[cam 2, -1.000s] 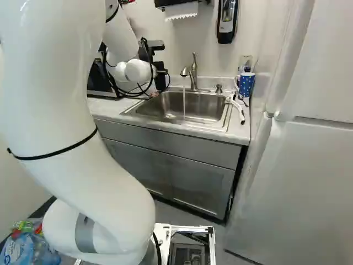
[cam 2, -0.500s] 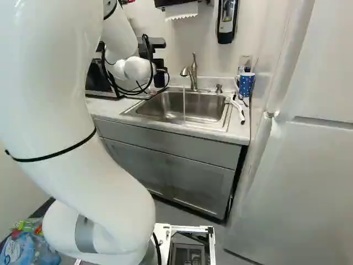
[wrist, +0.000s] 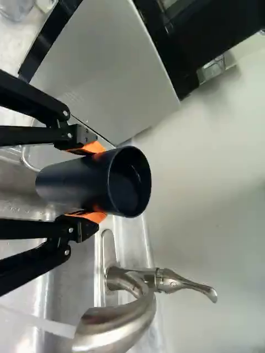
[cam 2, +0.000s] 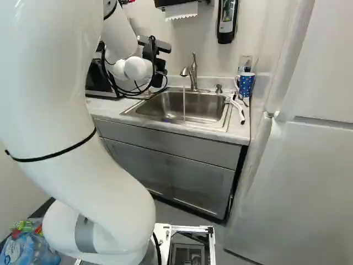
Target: Rinse the cup and place it in the tray
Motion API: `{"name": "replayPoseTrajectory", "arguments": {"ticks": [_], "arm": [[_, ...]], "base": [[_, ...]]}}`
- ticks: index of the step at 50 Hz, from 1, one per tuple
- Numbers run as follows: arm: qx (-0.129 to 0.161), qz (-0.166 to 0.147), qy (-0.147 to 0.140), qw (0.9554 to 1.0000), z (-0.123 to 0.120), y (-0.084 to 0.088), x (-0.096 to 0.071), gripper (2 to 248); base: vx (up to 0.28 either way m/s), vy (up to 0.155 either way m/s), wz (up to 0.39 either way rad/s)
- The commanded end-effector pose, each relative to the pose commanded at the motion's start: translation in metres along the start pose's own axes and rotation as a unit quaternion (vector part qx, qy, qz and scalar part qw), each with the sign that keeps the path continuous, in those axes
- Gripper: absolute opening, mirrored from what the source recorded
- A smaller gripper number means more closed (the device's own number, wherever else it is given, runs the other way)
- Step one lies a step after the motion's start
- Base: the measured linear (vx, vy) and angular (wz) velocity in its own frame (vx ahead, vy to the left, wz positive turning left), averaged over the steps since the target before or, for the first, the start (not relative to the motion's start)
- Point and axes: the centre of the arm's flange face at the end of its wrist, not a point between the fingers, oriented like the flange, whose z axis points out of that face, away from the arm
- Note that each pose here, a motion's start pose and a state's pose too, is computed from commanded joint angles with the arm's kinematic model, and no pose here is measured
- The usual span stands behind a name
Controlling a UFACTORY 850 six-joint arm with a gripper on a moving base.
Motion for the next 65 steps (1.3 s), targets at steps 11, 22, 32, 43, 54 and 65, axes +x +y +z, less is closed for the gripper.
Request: {"name": "replayPoseTrajectory", "arguments": {"ticks": [11, 22, 32, 43, 54, 65], "arm": [[0.000, 0.058, 0.000, 0.9983, 0.0000, 0.0000, 0.0000, 121], [0.000, 0.115, 0.000, 0.9933, 0.0000, 0.0000, 0.0000, 121], [0.000, 0.168, 0.000, 0.9859, 0.0000, 0.0000, 0.0000, 121], [0.000, 0.224, 0.000, 0.9746, 0.0000, 0.0000, 0.0000, 121], [0.000, 0.280, 0.000, 0.9600, 0.0000, 0.0000, 0.0000, 121], [0.000, 0.335, 0.000, 0.9421, 0.0000, 0.0000, 0.0000, 121]], "base": [[0.000, 0.000, 0.000], [0.000, 0.000, 0.000], [0.000, 0.000, 0.000], [0.000, 0.000, 0.000], [0.000, 0.000, 0.000], [0.000, 0.000, 0.000]]}}
